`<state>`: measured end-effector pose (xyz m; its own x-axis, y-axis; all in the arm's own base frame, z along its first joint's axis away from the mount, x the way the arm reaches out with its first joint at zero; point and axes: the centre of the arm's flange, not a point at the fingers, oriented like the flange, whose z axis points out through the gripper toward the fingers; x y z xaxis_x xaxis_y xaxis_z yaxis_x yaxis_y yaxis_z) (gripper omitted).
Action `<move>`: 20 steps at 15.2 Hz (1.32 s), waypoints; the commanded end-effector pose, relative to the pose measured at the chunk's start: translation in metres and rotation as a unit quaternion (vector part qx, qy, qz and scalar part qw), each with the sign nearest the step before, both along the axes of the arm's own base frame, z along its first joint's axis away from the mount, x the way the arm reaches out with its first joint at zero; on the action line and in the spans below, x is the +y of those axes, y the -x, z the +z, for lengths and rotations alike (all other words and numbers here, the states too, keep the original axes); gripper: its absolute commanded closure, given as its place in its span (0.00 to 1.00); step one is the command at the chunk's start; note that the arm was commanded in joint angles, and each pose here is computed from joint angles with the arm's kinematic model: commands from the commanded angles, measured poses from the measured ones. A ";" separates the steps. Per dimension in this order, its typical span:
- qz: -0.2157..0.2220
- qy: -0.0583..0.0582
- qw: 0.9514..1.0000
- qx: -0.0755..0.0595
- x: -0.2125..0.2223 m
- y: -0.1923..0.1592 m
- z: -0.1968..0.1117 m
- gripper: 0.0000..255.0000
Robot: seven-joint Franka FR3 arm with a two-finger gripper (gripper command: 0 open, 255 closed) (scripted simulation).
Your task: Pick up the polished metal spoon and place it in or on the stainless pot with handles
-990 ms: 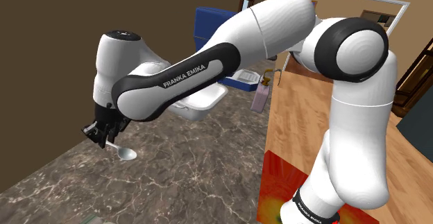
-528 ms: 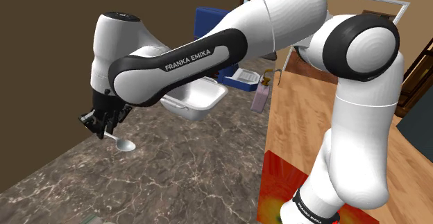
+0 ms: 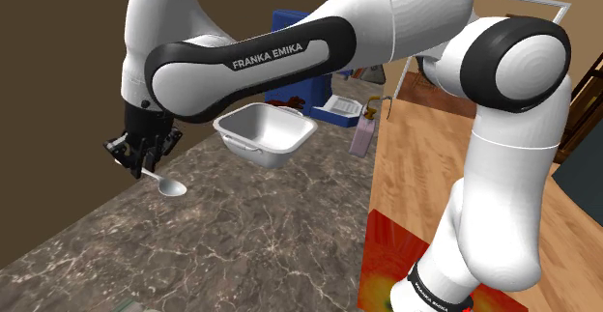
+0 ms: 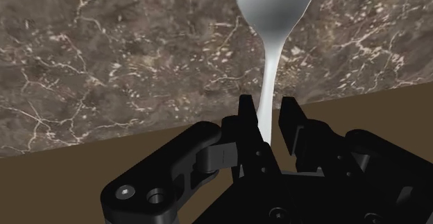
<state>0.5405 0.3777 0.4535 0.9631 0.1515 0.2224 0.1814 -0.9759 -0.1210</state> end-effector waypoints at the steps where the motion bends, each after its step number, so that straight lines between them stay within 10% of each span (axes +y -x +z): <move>1: 0.000 0.000 1.000 0.000 0.001 0.000 0.012 1.00; 14: 0.000 0.000 1.000 0.000 0.001 0.000 0.079 1.00; 20: 0.000 0.000 1.000 0.000 -0.078 -0.011 0.081 1.00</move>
<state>0.5486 0.3158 0.5335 0.9636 0.1502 0.2214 0.1799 -0.9763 -0.1204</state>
